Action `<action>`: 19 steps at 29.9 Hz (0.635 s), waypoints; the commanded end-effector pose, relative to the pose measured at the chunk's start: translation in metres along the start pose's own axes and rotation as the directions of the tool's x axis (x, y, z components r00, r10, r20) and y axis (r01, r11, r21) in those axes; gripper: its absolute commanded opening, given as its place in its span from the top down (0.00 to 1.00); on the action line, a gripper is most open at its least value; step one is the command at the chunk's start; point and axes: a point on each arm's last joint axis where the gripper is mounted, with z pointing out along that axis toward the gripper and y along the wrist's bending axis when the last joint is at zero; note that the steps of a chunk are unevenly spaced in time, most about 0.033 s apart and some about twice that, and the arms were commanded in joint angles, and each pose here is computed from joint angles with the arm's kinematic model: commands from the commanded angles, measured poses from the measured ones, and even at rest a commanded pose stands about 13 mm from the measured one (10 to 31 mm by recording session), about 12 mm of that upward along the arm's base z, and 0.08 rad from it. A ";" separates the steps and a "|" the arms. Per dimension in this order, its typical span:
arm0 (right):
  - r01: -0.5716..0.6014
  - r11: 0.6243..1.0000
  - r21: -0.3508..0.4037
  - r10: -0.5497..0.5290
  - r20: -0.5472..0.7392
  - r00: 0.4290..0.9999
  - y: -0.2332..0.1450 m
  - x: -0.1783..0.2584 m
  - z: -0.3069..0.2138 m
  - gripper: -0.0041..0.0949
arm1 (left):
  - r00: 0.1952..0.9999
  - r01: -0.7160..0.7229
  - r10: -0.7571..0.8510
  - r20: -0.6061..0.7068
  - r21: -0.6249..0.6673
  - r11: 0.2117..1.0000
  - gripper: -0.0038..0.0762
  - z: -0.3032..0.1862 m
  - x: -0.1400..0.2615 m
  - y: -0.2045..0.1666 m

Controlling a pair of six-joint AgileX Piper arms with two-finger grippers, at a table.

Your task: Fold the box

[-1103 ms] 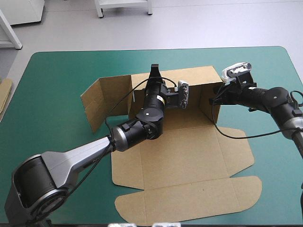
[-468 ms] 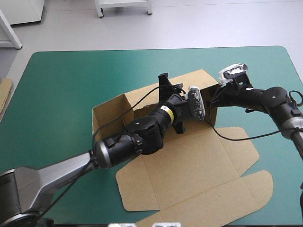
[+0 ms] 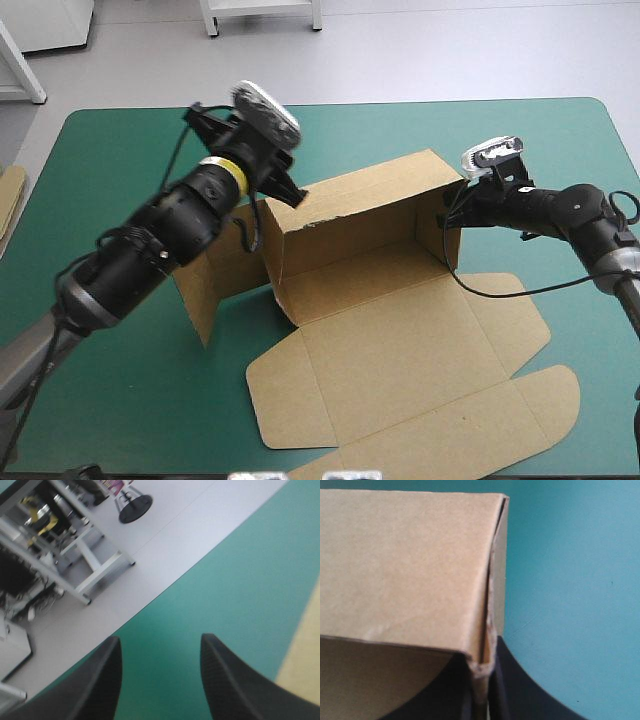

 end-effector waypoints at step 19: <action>-0.119 0.992 0.048 0.116 0.066 0.991 0.002 -0.024 -0.021 0.98 | 0.755 0.498 -0.613 -0.233 -0.404 0.767 0.51 -0.019 0.161 0.157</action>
